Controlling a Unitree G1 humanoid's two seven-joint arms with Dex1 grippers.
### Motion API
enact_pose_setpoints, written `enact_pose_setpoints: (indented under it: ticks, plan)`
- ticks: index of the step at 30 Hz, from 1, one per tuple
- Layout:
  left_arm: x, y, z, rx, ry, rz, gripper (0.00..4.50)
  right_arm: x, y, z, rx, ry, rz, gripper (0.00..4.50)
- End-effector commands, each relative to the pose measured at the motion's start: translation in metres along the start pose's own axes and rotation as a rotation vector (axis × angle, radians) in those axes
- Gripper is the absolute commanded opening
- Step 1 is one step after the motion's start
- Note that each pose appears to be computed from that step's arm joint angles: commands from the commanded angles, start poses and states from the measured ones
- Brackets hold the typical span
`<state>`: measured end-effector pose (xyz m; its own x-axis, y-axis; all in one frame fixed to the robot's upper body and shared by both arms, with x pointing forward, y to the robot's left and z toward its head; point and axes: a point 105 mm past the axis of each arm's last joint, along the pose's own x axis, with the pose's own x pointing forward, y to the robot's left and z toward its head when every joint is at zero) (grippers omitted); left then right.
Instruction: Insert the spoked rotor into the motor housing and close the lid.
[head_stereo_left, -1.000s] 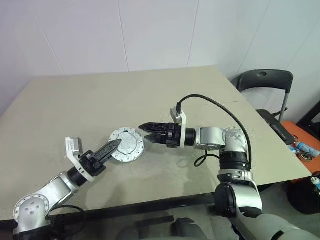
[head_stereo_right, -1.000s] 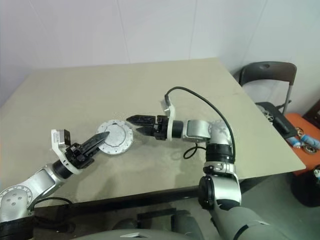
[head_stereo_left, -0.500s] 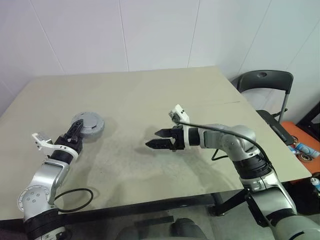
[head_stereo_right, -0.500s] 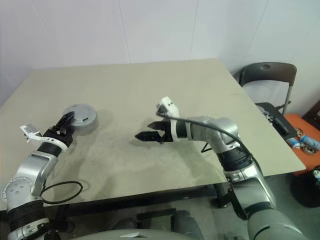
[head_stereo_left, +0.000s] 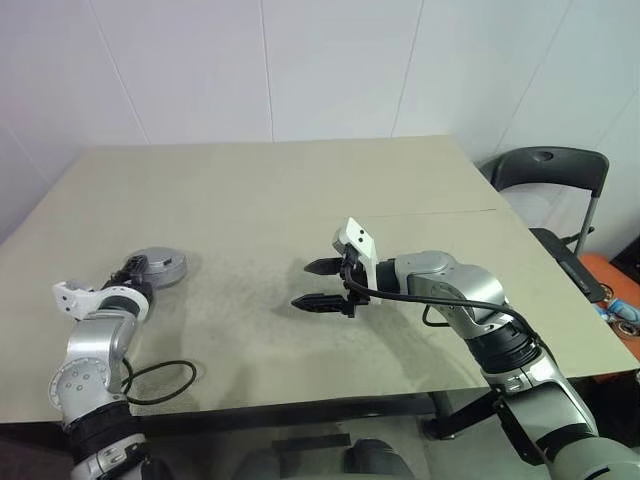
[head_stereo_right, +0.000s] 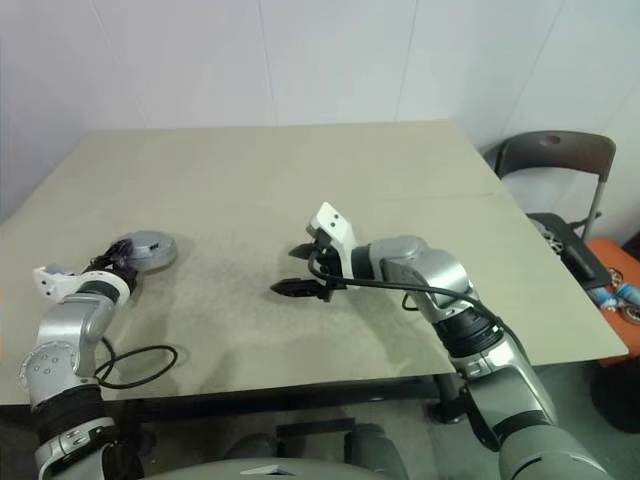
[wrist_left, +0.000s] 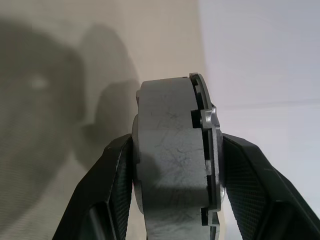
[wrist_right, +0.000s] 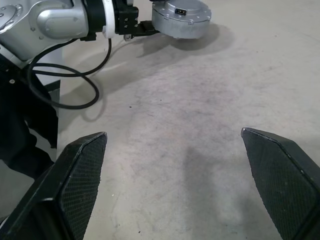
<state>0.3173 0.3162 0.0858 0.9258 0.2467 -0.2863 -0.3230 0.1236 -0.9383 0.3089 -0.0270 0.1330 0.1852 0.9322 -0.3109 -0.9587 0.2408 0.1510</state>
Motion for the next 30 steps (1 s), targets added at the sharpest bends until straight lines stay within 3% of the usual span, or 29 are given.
enact_pose_setpoints:
  ticks: [1,4,6,12,15,20,23,30]
  plan:
    - [-0.003,-0.014,0.002,-0.017,-0.016,-0.014,3.56,-0.005,0.002,0.017,-0.044,-0.059,0.007,4.5]
    - [-0.009,0.004,-0.002,0.0,-0.047,0.123,4.45,-0.008,0.004,0.022,-0.022,-0.075,0.027,4.5]
    - [-0.015,0.014,-0.006,0.01,-0.062,0.197,4.45,-0.009,0.003,0.023,-0.018,-0.08,0.025,4.5]
    - [-0.037,0.025,-0.059,0.133,0.169,0.302,4.45,-0.013,-0.001,0.021,-0.024,-0.074,0.009,4.5]
    - [-0.046,0.022,-0.076,0.337,0.24,0.264,4.45,-0.013,-0.002,0.02,-0.027,-0.072,0.007,4.5]
    - [-0.053,0.003,-0.112,0.595,0.363,0.104,4.45,-0.014,-0.003,0.019,-0.032,-0.072,0.007,4.5]
    - [-0.049,-0.025,-0.116,0.737,0.336,-0.105,4.45,-0.016,-0.005,0.017,-0.035,-0.077,-0.003,4.5]
    - [-0.047,-0.06,-0.121,1.142,0.345,-0.473,4.45,-0.035,-0.02,0.002,-0.055,-0.096,-0.083,4.5]
